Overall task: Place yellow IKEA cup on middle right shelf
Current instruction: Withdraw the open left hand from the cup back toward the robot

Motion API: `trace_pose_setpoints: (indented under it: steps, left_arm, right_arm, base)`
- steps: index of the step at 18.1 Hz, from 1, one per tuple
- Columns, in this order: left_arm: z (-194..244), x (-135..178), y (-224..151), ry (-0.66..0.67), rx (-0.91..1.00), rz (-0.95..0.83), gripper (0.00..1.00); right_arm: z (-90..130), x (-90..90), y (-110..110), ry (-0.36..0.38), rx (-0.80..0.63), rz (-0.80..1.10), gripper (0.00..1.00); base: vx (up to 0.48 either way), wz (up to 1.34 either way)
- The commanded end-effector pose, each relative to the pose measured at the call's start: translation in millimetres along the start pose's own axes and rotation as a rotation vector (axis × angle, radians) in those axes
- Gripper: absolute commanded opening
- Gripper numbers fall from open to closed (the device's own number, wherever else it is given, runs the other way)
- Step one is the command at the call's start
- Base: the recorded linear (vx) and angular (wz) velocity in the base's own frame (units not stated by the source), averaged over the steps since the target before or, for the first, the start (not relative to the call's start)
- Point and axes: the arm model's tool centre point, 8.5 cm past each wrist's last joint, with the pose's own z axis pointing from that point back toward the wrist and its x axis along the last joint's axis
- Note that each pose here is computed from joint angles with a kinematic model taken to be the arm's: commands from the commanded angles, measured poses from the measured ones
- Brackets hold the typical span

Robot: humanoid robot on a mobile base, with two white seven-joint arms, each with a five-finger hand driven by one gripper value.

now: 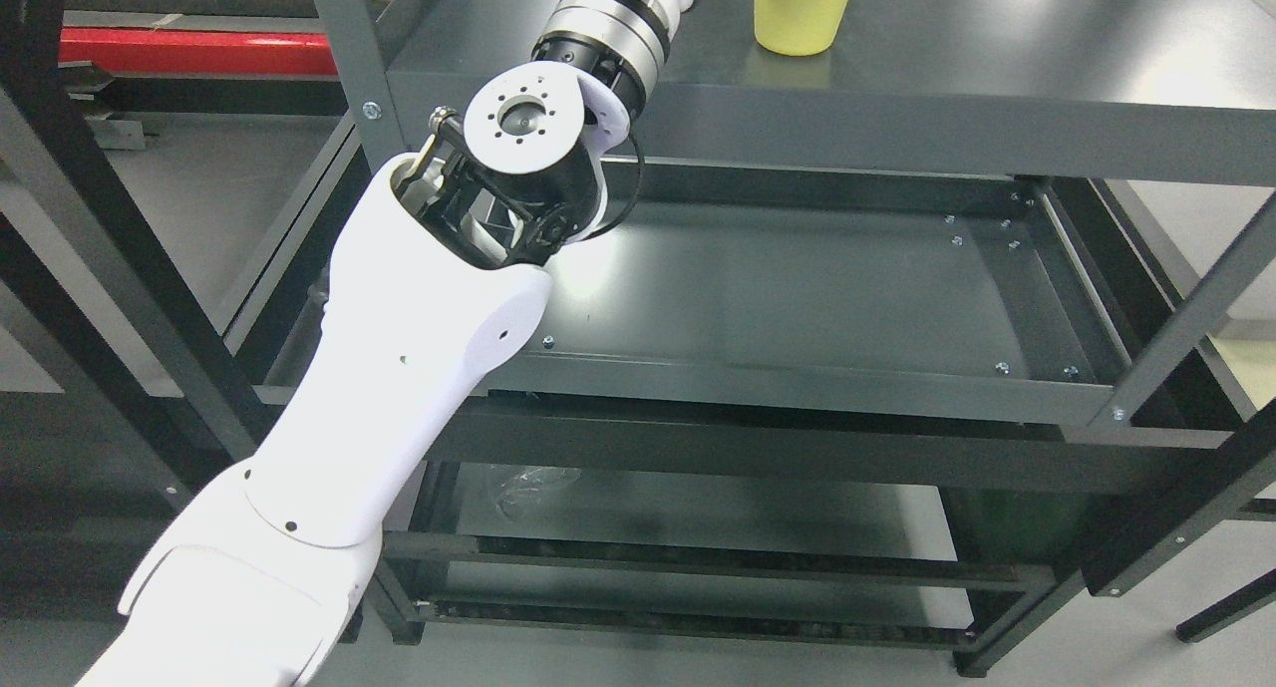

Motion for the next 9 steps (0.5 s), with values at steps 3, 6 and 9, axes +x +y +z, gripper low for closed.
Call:
trace_pose_setpoints:
  steps: [3, 6, 9]
  left_arm:
    - [14, 30, 2, -0.097, -0.052, 0.006, 0.99]
    - [21, 8, -18, -0.049, -0.238, 0.01, 0.99]
    - [30, -7, -34, -0.013, -0.458, 0.019, 0.98]
  right_arm:
    - [-1, -9.1, -10, 0.015, -0.012, -0.003, 0.99]
    - [-1, -9.1, -10, 0.015, -0.012, -0.003, 0.99]
    - [-1, -9.1, -10, 0.015, -0.012, -0.003, 0.99]
  base:
    - [-0.126, -0.02]
    - [-0.133, -0.04]
    - [-0.146, -0.09]
